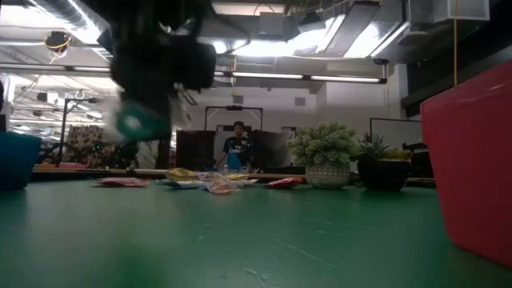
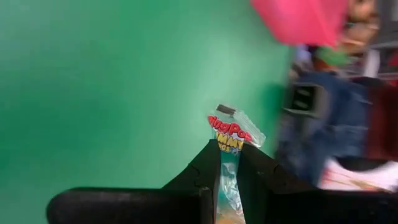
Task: Sort candy
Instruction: Put the transparent candy into the orange bin
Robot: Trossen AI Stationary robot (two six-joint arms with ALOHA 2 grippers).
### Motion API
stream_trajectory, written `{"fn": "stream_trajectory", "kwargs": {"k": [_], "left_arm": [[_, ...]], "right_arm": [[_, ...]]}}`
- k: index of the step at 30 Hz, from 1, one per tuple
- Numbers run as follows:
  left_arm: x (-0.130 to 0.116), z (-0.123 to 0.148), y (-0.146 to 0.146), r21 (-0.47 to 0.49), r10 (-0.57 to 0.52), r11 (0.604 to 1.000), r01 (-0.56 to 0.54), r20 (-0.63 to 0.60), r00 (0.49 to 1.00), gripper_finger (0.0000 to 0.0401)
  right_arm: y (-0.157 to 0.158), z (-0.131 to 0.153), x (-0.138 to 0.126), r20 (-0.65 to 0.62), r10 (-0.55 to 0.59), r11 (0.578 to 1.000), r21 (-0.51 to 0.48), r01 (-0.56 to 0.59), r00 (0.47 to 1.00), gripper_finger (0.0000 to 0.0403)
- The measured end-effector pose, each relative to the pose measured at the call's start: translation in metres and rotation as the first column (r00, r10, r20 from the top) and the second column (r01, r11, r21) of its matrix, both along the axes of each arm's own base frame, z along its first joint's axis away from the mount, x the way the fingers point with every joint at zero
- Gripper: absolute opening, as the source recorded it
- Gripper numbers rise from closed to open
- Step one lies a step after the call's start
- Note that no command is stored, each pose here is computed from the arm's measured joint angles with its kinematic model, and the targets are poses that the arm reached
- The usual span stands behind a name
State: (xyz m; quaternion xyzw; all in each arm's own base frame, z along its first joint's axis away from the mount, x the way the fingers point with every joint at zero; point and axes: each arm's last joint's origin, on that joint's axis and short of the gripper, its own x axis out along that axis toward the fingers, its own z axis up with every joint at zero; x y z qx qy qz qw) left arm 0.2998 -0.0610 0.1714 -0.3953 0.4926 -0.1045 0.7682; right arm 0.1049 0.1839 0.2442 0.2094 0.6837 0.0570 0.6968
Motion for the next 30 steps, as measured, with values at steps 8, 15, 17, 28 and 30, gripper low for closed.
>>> {"fn": "stream_trajectory", "kwargs": {"k": [8,15,17,28,30], "left_arm": [[-0.012,0.013,-0.074,-0.218,-0.037,0.976,0.03,-0.029,0.999,0.0033],[-0.044,0.013,-0.128,-0.288,-0.134,0.954,0.086,-0.154,0.979,0.0033],[-0.051,0.011,-0.136,-0.276,-0.122,0.959,0.066,-0.191,0.974,0.0033],[-0.07,0.0,-0.143,-0.203,-0.01,0.976,-0.084,-0.424,0.906,0.0037],[-0.07,0.0,-0.143,-0.2,-0.005,0.976,-0.089,-0.426,0.905,0.005]], "right_arm": [[0.0,0.0,0.0,0.012,-0.005,1.0,-0.007,0.005,1.0,0.0136],[-0.001,0.0,0.001,0.033,-0.014,1.0,-0.02,0.015,0.999,0.0136],[-0.001,0.0,0.001,0.033,-0.014,1.0,-0.02,0.015,0.999,0.0136],[-0.001,0.0,0.001,0.034,-0.014,1.0,-0.021,0.015,0.999,0.0136],[-0.001,0.0,0.001,0.033,-0.014,1.0,-0.021,0.015,0.999,0.0136]]}}
